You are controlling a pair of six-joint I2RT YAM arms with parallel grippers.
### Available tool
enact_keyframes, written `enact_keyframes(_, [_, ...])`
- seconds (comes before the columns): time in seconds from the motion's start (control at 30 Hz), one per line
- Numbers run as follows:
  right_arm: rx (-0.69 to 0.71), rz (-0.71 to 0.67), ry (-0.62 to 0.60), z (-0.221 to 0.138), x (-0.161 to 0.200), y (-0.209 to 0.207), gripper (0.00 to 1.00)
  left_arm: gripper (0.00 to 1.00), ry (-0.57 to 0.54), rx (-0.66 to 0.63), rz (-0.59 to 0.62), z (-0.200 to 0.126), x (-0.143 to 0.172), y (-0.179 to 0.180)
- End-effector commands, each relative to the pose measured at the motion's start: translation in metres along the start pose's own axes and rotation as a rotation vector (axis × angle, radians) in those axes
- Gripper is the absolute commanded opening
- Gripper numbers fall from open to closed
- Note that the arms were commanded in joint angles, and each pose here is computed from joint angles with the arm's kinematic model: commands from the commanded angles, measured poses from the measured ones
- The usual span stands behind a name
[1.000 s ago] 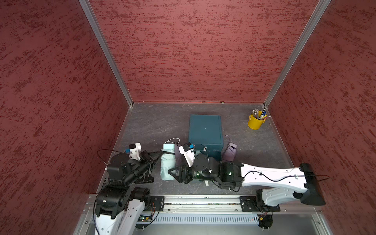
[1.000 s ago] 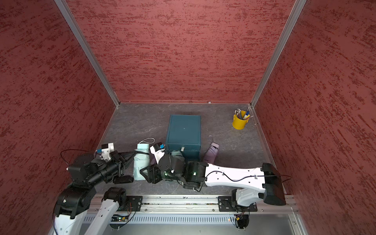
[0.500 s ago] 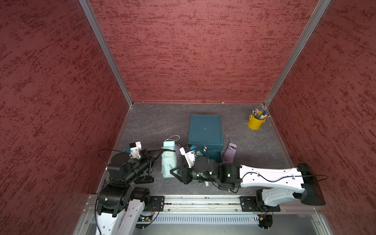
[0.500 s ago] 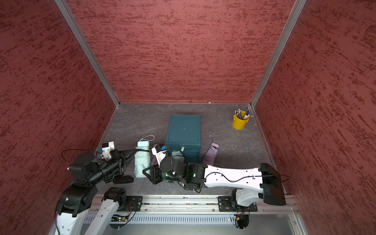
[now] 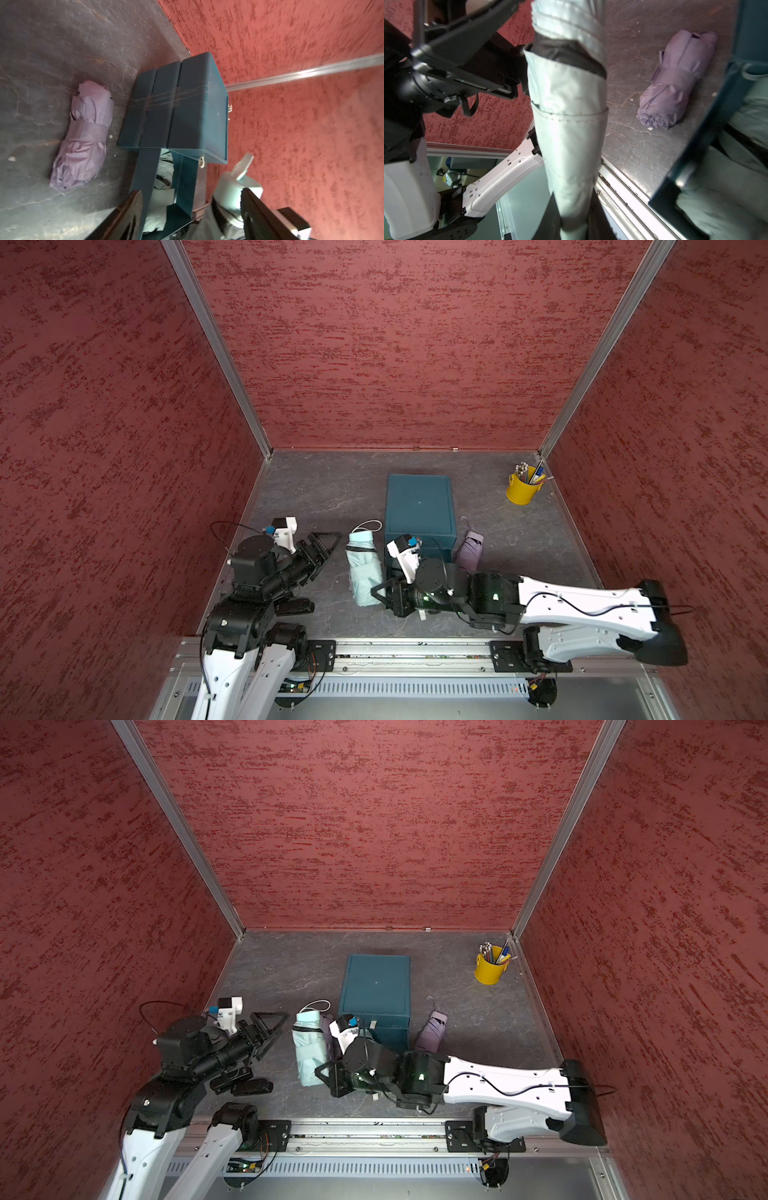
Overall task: Place the umbrella in the drawer by color
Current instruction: Pick up the umbrella from the center of the board, then place the umbrella in the drawer.
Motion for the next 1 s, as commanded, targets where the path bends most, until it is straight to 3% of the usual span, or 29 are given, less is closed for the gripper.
enact_keyframes(0.0, [0.059,0.042,-0.05,-0.043,-0.002,-0.016,0.0,0.8,0.087,0.164,0.267,0.003,-0.006,-0.023])
enact_keyframes(0.2, [0.114,0.071,0.082,-0.066,0.027,-0.051,0.0,0.82,0.19,0.247,0.417,0.024,0.003,-0.038])
enact_keyframes(0.43, [0.087,0.191,0.147,-0.072,0.047,-0.078,0.0,0.8,0.175,0.047,0.562,0.057,0.016,-0.05])
enact_keyframes(0.67, [0.091,0.309,0.119,-0.08,0.045,-0.08,0.0,0.81,0.188,0.143,0.587,0.068,0.017,-0.06])
enact_keyframes(0.97, [0.179,0.379,0.071,-0.085,0.032,-0.068,0.0,0.82,0.196,0.085,0.59,0.087,0.012,-0.058])
Point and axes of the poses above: each gripper's point midway between its finger pads, its own z axis out along the fingers, its own y axis along the line the jaws close on, x = y × z, the point moved 10 cm from there along -z, back along the fingers, and after that the axes turned 11 degrees about z, right-handed, at the moved point
